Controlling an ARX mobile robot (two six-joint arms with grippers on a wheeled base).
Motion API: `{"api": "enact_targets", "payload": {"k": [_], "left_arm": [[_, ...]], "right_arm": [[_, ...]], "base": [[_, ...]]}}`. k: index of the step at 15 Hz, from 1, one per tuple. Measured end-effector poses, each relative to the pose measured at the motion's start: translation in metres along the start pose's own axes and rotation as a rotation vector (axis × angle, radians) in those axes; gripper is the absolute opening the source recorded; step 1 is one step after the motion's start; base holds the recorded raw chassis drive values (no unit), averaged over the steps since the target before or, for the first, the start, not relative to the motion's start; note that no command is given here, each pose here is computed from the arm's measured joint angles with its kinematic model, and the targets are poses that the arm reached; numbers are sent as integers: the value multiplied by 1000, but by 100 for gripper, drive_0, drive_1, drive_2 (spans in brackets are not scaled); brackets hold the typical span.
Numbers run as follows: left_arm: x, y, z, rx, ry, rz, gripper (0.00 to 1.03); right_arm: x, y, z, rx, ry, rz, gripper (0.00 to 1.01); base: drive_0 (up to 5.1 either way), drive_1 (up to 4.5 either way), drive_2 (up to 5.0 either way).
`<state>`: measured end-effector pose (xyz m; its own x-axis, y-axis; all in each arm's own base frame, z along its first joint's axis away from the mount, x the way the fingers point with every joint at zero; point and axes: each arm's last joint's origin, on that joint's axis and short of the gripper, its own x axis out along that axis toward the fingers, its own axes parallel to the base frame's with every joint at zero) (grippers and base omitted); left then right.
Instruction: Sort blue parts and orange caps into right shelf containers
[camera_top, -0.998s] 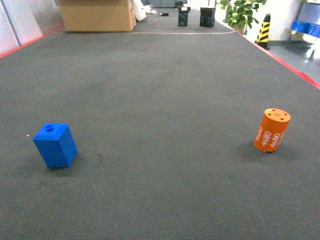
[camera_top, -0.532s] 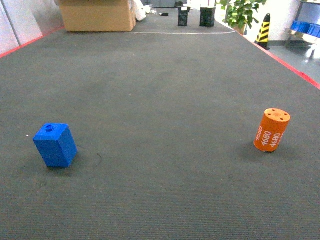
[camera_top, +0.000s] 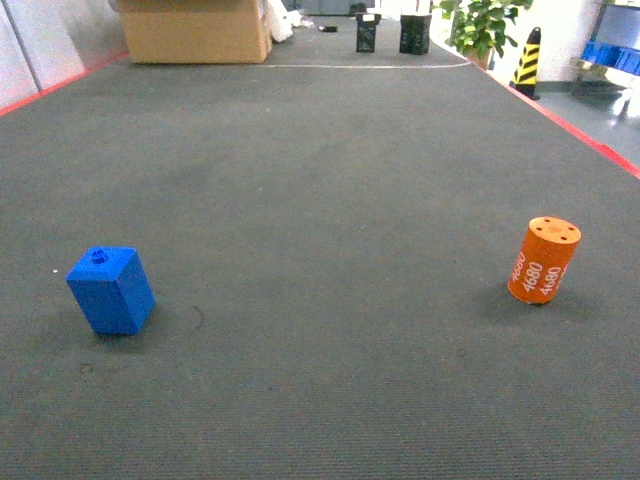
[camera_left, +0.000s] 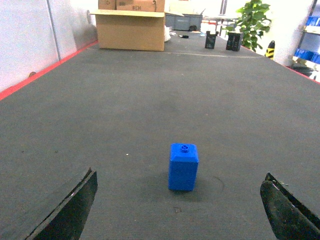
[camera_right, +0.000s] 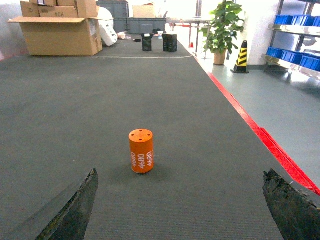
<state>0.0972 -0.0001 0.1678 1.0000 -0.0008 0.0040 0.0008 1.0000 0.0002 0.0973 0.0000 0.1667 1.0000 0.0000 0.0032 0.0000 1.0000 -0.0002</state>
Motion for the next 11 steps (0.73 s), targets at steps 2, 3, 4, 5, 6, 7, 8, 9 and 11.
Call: {"api": "enact_targets", "payload": {"k": [2,3,4,5,6,7,8,9,11], "left_arm": [[0,0,0,0,0,0,98],[0,0,0,0,0,0,98],[0,0,0,0,0,0,98],[0,0,0,0,0,0,98],[0,0,0,0,0,0,98],[0,0,0,0,0,0,98],[0,0,0,0,0,0,98],[0,0,0,0,0,0,98],[0,0,0,0,0,0,98]], "right_arm": [[0,0,0,0,0,0,98],[0,0,0,0,0,0,98],[0,0,0,0,0,0,98],[0,0,0,0,0,0,98],[0,0,0,0,0,0,98],[0,0,0,0,0,0,98],[0,0,0,0,0,0,98],[0,0,0,0,0,0,98],[0,0,0,0,0,0,98]], "base": [[0,0,0],[0,0,0],[0,0,0],[0,0,0],[0,0,0],[0,0,0],[0,0,0],[0,0,0],[0,0,0]]}}
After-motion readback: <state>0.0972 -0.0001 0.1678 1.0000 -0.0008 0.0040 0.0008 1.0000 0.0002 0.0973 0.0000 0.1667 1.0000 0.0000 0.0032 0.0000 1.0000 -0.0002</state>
